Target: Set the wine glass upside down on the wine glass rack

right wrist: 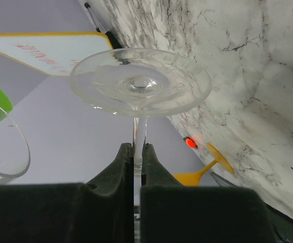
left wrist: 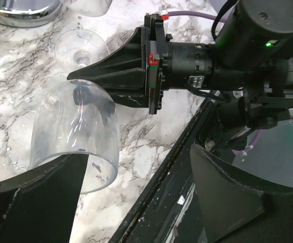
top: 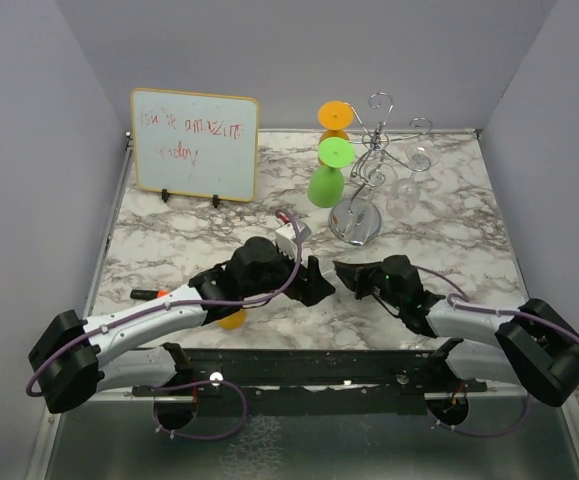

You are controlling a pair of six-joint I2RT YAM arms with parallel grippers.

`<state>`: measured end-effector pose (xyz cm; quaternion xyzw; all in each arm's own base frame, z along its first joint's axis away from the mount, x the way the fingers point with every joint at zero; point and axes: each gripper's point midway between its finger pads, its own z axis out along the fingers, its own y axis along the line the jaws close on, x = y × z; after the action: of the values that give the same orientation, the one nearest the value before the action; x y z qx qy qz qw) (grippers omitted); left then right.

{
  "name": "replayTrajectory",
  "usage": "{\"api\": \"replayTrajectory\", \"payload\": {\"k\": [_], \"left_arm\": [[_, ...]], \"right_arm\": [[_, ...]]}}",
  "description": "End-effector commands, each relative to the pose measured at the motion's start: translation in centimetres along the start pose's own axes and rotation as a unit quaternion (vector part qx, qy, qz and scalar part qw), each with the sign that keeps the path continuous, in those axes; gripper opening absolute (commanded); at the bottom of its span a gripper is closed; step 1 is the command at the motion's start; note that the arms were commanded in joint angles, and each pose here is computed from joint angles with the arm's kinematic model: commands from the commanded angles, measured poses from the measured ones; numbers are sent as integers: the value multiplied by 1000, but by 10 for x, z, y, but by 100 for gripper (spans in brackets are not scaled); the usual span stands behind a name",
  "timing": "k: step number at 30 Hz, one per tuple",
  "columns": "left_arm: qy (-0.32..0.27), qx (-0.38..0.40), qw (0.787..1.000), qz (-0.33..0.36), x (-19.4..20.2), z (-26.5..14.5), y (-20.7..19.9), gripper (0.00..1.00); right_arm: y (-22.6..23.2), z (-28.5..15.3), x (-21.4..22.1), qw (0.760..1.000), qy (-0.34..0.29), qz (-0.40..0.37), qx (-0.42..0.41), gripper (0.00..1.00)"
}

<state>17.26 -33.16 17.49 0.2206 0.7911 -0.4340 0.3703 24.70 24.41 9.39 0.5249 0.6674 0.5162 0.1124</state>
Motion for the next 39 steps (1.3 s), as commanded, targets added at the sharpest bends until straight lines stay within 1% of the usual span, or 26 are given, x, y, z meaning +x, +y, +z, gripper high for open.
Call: {"api": "replayTrajectory", "payload": {"k": [1, 3, 7, 11, 17, 21, 25, 29, 34, 39], "left_arm": [[-29, 11, 999, 42, -34, -19, -18, 83], [-38, 4, 998, 44, -48, -28, -24, 84], [-49, -18, 998, 41, -75, -40, -33, 84], [-63, -13, 997, 29, -92, -44, -43, 84], [-82, -28, 996, 12, -103, -41, -41, 85], [-92, -31, 995, -13, -107, -37, -41, 85], [-98, -16, 995, -32, -110, -34, -47, 85], [-105, -2, 994, -42, -115, -33, -53, 86], [-118, 9, 992, -52, -123, -33, -59, 87], [-131, 38, 988, -66, -132, -32, -71, 88]], "right_arm": [[-1, -4, 3, 999, -5, -46, 3, 1], [0, -6, 3, 998, -8, -59, 2, 1], [10, -12, -6, 995, -38, -89, -23, 1], [21, -20, -12, 989, -65, -125, -36, 1], [34, -37, -20, 978, -102, -172, -56, 1], [46, -50, -27, 964, -132, -216, -76, 1], [58, -63, -29, 946, -148, -269, -104, 1], [77, -80, -24, 915, -156, -335, -161, 1], [99, -106, -14, 852, -170, -437, -233, 1], [103, -120, -4, 797, -167, -518, -263, 1]]}}
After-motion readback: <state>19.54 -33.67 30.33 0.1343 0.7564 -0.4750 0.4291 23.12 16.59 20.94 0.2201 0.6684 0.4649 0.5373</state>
